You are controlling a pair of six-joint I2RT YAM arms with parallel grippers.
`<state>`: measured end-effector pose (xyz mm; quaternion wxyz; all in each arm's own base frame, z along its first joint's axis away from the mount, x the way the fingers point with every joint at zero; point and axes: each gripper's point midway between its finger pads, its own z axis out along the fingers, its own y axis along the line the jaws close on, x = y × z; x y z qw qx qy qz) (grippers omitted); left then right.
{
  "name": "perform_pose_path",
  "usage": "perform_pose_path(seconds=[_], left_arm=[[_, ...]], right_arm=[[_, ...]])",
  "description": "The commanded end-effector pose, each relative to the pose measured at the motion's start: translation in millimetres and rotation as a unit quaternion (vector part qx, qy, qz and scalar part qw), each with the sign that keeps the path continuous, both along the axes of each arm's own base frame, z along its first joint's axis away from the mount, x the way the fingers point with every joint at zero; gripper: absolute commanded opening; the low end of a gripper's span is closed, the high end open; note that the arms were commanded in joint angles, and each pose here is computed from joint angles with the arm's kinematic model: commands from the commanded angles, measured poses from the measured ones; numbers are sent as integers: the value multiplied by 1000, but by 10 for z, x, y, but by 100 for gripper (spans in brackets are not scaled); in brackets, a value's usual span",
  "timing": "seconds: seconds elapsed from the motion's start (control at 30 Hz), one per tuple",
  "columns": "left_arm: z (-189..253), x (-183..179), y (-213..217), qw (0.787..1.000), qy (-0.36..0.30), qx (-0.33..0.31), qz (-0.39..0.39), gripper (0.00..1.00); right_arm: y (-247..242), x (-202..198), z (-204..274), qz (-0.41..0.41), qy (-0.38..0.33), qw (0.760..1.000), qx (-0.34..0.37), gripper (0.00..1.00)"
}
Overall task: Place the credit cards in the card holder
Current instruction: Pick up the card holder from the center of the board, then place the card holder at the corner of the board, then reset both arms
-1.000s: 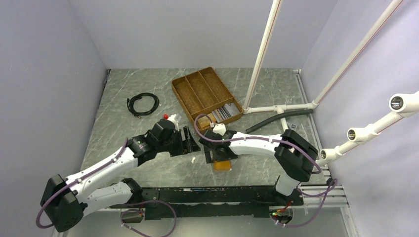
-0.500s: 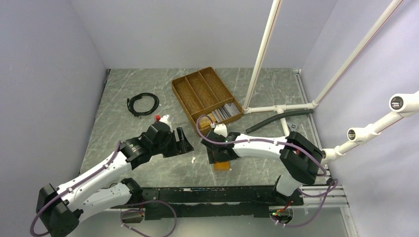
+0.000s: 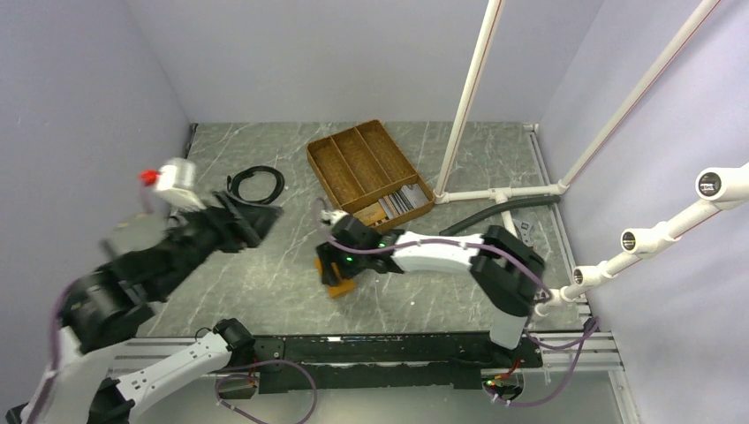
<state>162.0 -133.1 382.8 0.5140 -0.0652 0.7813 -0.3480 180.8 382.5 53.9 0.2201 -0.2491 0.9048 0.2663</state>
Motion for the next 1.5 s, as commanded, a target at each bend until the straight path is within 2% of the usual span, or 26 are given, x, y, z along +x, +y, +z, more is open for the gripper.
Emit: perform_pose_path(seconds=[0.0, 0.2, 0.4, 0.53, 0.67, 0.73, 0.87, 0.9, 0.93, 1.0, 1.17, 1.3, 1.47], left_arm=[[425, -125, 399, 997, -49, 58, 30, 80], [767, -244, 534, 995, -89, 41, 32, 81], [846, -255, 508, 994, -104, 31, 24, 81], [874, -241, 468, 994, -108, 29, 19, 81], [878, -219, 418, 994, -106, 29, 12, 81], [877, -196, 390, 994, -104, 31, 10, 82], [912, -153, 354, 994, -107, 37, 9, 82], [945, -150, 368, 993, -111, 38, 12, 82], [989, -155, 389, 992, -116, 36, 15, 82], [1076, -164, 443, 991, -130, 29, 25, 82], [1199, -118, 542, 985, -162, 16, 56, 82], [1332, -63, 513, 978, -198, 11, 59, 82], [1456, 50, 492, 973, -220, 23, 73, 83]], right_arm=[[1159, -37, 583, 136, -62, 980, 134, 47], [2043, -260, 515, 239, -96, 958, 123, 48], [2405, -473, 293, 324, -141, 932, 80, 52], [2509, -478, 174, 337, -174, 924, 44, 64], [2480, -360, 322, 294, -172, 939, 36, 95], [2392, -297, 497, 267, -161, 950, 33, 99], [2020, -241, 780, 230, -140, 963, 27, 100], [1831, -240, 734, 219, -134, 966, 11, 100], [1671, -239, 922, 207, -139, 968, 20, 100], [1280, -246, 987, 180, -138, 974, 17, 100], [170, -38, 1507, 46, -197, 979, 19, 100], [-609, 117, 2363, -57, -287, 955, 36, 100], [-1330, 159, 3610, -123, -404, 900, 105, 100]])
